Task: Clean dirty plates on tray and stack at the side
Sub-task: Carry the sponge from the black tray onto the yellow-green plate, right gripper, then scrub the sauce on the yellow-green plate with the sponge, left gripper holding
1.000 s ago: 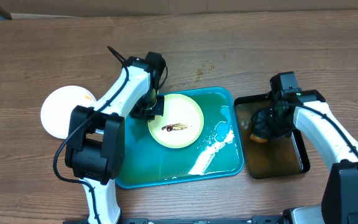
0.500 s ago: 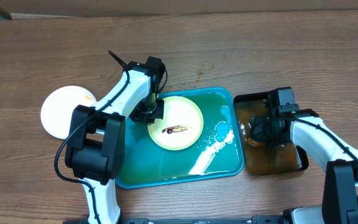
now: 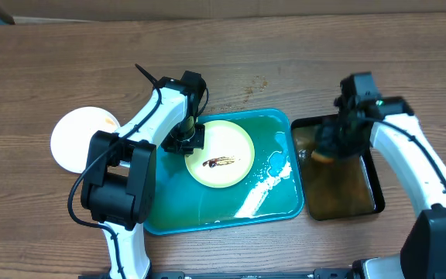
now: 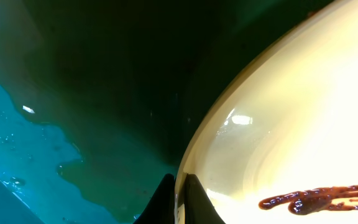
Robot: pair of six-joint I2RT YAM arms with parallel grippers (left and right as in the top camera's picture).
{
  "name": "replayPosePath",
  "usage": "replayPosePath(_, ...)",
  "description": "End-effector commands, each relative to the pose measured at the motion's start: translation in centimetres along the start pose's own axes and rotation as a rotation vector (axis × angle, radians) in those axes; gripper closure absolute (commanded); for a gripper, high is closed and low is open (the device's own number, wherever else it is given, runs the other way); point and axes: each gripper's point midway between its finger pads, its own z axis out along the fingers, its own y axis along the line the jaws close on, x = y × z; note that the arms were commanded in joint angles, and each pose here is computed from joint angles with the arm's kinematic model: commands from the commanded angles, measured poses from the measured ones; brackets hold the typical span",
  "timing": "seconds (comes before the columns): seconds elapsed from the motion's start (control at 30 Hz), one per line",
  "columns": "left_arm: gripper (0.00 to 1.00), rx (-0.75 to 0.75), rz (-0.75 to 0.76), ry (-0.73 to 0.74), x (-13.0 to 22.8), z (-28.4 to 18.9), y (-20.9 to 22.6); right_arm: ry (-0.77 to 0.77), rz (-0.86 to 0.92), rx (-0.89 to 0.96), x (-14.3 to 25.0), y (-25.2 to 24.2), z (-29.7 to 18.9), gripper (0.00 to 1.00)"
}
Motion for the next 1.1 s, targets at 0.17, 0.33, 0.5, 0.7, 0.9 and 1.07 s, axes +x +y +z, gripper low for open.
replayPosePath(0.17,0.96,-0.008,-0.005,0.001,0.4,0.0,0.0,0.033,-0.183,-0.169,1.8,6.4,-0.3,0.96)
replayPosePath(0.33,0.96,-0.006,-0.005,0.0,0.3,0.0,-0.1,-0.016,-0.36,-0.285,3.4,13.0,-0.3,0.96)
replayPosePath(0.5,0.96,0.025,-0.002,0.008,0.5,0.0,-0.6,-0.07,-0.374,-0.286,4.8,17.6,0.9,0.96)
replayPosePath(0.7,0.96,0.033,-0.002,0.01,0.5,0.0,-0.7,-0.031,-0.25,-0.321,6.8,21.2,3.1,0.96)
replayPosePath(0.9,0.96,0.103,-0.003,0.03,0.8,-0.1,-1.9,0.065,-0.078,-0.322,8.4,22.4,6.0,0.96)
replayPosePath(1.07,0.96,0.116,-0.006,0.031,0.8,-0.1,-2.2,0.122,-0.115,-0.423,9.5,24.9,6.4,0.96)
